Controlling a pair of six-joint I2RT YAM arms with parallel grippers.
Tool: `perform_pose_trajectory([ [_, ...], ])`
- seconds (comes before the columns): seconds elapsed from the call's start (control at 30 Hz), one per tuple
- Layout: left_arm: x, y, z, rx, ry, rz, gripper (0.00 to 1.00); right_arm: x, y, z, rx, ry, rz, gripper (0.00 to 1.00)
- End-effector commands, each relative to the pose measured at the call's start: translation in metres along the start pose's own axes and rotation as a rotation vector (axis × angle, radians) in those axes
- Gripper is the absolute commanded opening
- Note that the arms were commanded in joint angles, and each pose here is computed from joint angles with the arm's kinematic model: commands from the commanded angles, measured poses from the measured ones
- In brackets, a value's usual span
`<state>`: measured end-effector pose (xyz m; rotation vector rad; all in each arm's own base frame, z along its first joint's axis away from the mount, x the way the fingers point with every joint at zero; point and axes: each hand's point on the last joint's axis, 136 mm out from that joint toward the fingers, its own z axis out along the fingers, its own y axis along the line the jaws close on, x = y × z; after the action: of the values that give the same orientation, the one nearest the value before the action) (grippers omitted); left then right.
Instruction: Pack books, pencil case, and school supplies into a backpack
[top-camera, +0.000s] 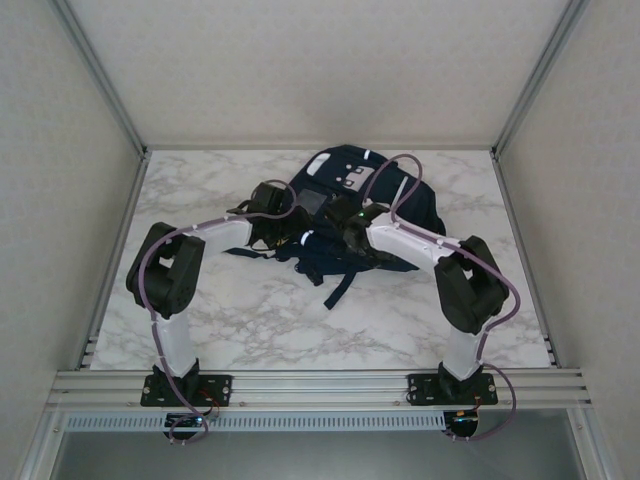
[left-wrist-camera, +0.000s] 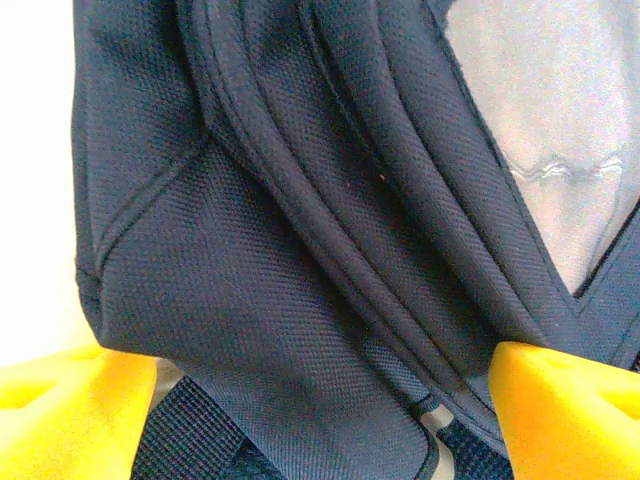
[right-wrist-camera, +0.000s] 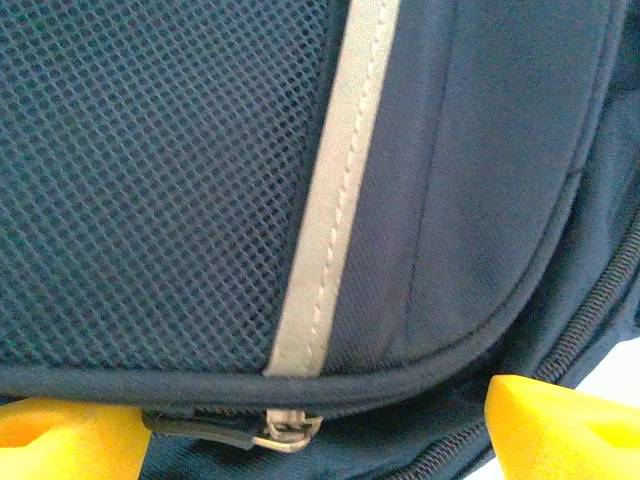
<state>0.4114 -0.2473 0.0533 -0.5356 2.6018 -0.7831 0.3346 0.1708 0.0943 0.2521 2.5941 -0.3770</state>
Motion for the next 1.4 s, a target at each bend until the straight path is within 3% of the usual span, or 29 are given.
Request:
perform_pose_trajectory([
  [0.0,-0.015,0.001,0.001,-0.016,-0.041,0.000,0.86,0.000,-0.015,-0.009,0.001,-0.011,-0.011,0.81],
  [0.17,-0.010,0.005,0.000,-0.031,-0.021,-0.003,0.86,-0.001,-0.002,-0.007,-0.080,0.016,0.023,0.69],
  [0.33,-0.010,0.009,-0.002,-0.044,-0.024,0.002,0.86,0.002,-0.005,0.001,-0.103,0.039,0.072,0.50],
  [0.57,-0.012,0.007,0.000,-0.036,-0.025,-0.005,0.86,0.013,0.002,0.019,-0.176,0.094,0.132,0.54],
  [0.7,-0.013,0.007,0.000,-0.037,-0.025,-0.005,0.86,0.017,0.004,0.030,-0.176,0.117,0.141,0.51],
  [0.9,-0.019,0.012,-0.001,-0.043,-0.032,-0.016,0.86,0.021,-0.006,0.041,-0.192,0.130,0.122,0.23],
  [1.0,-0.026,0.016,0.001,-0.051,-0.039,-0.025,0.86,0.016,-0.015,0.035,-0.206,0.117,0.111,0.11],
  [1.1,-0.033,0.019,0.007,-0.061,-0.044,-0.037,0.86,0.006,-0.020,0.019,-0.244,0.087,0.101,0.05],
  [1.37,-0.052,0.009,0.009,-0.053,-0.069,-0.035,0.86,-0.008,-0.029,-0.016,-0.320,0.078,-0.016,0.00],
])
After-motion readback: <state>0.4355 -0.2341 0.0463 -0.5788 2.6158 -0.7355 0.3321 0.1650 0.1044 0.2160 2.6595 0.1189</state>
